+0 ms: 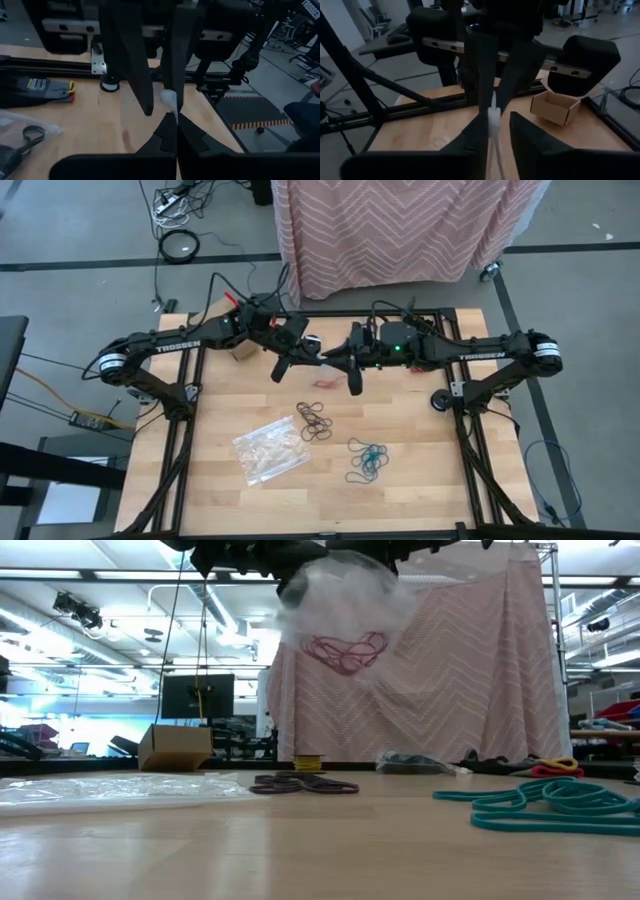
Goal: Sort rubber bands
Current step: Close the transparent zip bag
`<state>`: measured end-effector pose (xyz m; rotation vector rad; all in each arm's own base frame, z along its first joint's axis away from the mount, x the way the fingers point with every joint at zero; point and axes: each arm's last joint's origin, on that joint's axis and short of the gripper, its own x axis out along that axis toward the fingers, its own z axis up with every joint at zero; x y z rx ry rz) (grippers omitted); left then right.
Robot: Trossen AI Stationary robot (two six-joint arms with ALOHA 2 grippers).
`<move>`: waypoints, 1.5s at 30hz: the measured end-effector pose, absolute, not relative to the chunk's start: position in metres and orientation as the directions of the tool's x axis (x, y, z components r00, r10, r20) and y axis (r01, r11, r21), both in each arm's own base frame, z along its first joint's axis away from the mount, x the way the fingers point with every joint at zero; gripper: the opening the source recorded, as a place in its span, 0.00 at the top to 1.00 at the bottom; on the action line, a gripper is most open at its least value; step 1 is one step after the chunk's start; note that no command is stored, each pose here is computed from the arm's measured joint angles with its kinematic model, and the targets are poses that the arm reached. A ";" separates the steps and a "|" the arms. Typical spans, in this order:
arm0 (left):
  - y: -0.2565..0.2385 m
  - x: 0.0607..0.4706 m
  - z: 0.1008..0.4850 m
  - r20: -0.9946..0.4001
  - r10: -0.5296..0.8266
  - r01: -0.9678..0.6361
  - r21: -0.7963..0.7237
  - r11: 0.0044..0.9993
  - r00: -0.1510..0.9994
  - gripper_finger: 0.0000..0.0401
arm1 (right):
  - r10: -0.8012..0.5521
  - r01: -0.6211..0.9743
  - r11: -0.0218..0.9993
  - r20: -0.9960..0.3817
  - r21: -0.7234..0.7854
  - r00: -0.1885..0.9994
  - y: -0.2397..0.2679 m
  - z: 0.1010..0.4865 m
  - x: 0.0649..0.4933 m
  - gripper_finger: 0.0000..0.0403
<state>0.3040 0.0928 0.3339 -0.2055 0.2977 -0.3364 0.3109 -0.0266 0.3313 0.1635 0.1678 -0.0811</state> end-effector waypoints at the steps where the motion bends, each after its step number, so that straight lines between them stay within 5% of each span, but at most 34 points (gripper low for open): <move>1: 0.093 0.304 0.334 -0.252 -0.353 0.293 -0.245 0.924 0.901 1.00 | -0.065 0.093 0.984 -0.175 0.155 0.982 -0.027 0.331 0.311 0.88; 7: 0.093 0.304 0.334 -0.252 -0.357 0.297 -0.247 0.922 0.899 1.00 | -0.051 0.081 0.984 -0.184 0.157 0.982 -0.026 0.330 0.310 0.98; 29: 0.105 0.298 0.344 -0.222 -0.339 0.288 -0.232 0.929 0.914 1.00 | -0.041 0.092 0.978 -0.263 0.186 0.964 -0.026 0.324 0.308 1.00; 41: 0.103 0.296 0.350 -0.193 -0.381 0.338 -0.221 0.915 0.904 0.88 | -0.016 0.075 0.978 -0.292 0.192 0.956 -0.025 0.319 0.308 0.99; 45: 0.103 0.296 0.349 -0.199 -0.378 0.334 -0.223 0.916 0.904 0.96 | -0.017 0.078 0.977 -0.290 0.199 0.957 -0.025 0.319 0.308 1.00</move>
